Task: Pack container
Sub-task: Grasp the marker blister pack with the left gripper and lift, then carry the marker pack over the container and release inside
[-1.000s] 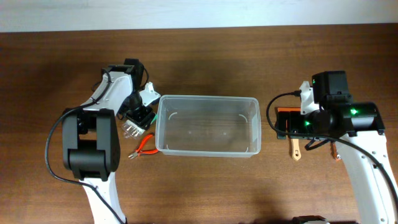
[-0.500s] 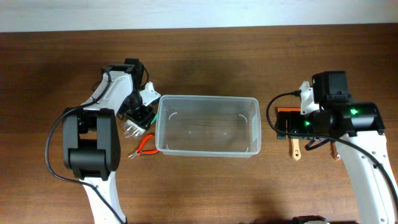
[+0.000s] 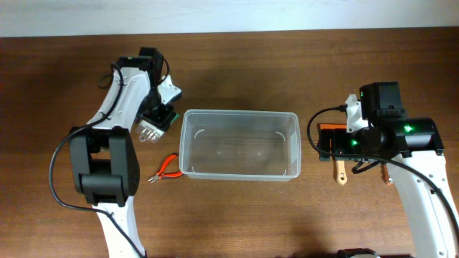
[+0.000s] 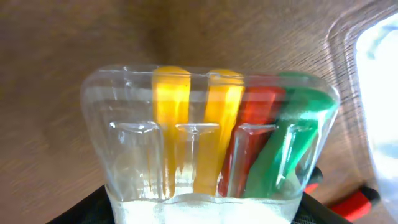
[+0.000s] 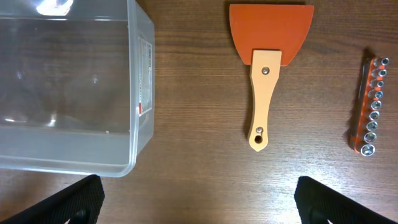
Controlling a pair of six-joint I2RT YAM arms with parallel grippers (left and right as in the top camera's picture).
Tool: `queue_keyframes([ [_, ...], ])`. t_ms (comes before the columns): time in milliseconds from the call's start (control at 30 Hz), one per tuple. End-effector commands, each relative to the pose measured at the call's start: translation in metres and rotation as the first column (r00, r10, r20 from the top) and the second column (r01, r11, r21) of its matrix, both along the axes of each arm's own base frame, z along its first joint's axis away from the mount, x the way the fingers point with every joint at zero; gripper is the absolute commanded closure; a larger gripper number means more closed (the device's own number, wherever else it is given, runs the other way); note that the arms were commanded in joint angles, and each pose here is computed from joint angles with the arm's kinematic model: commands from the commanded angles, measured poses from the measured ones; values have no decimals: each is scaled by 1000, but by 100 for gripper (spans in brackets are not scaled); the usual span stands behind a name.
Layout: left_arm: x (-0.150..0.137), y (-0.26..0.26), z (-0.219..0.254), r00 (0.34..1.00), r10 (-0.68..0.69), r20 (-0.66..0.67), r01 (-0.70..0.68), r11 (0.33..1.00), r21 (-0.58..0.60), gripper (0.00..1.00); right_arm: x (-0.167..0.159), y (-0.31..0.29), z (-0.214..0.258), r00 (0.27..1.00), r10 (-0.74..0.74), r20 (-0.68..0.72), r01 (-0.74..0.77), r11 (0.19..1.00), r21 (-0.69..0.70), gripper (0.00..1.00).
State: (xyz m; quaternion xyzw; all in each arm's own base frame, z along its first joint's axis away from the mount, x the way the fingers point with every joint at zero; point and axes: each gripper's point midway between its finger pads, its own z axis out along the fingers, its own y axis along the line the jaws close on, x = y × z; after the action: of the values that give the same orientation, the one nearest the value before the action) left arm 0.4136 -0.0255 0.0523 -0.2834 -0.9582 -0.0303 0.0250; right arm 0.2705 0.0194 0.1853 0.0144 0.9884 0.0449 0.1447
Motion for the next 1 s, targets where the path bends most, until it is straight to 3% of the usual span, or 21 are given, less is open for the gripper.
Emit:
queue_keyframes([
  [0, 17, 10, 23, 997, 57, 58, -58, 998, 13, 98, 4, -3, 6, 1000, 1, 18, 0, 1000, -13, 1],
  [200, 33, 5, 88, 979, 141, 148, -136, 990, -45, 98, 4, -3, 6, 1000, 1, 18, 0, 1000, -13, 1],
  [333, 37, -39, 145, 970, 32, 240, 22, 976, -216, 98, 4, -3, 6, 1000, 1, 19, 0, 1000, -13, 1],
  [467, 34, -93, 183, 922, -158, 353, 256, 934, -251, 98, 5, -3, 6, 1000, 1, 24, 0, 1000, -13, 1],
  [567, 8, -149, 177, 868, -364, 338, 465, 836, -292, 98, 6, -3, 6, 1000, 0, 30, 0, 1000, -13, 1],
  [700, -24, -190, 158, 824, -499, 269, 565, 763, -314, 98, 6, -3, 6, 1000, 1, 30, 0, 1000, -13, 1],
  [867, -62, -218, 128, 793, -590, 151, 603, 725, -333, 98, 6, -3, 6, 1000, 0, 30, 0, 1000, -13, 1],
  [967, -72, -215, 104, 778, -623, 77, 617, 736, -279, 98, 6, -3, 6, 1000, 0, 30, 0, 1000, -13, 1],
])
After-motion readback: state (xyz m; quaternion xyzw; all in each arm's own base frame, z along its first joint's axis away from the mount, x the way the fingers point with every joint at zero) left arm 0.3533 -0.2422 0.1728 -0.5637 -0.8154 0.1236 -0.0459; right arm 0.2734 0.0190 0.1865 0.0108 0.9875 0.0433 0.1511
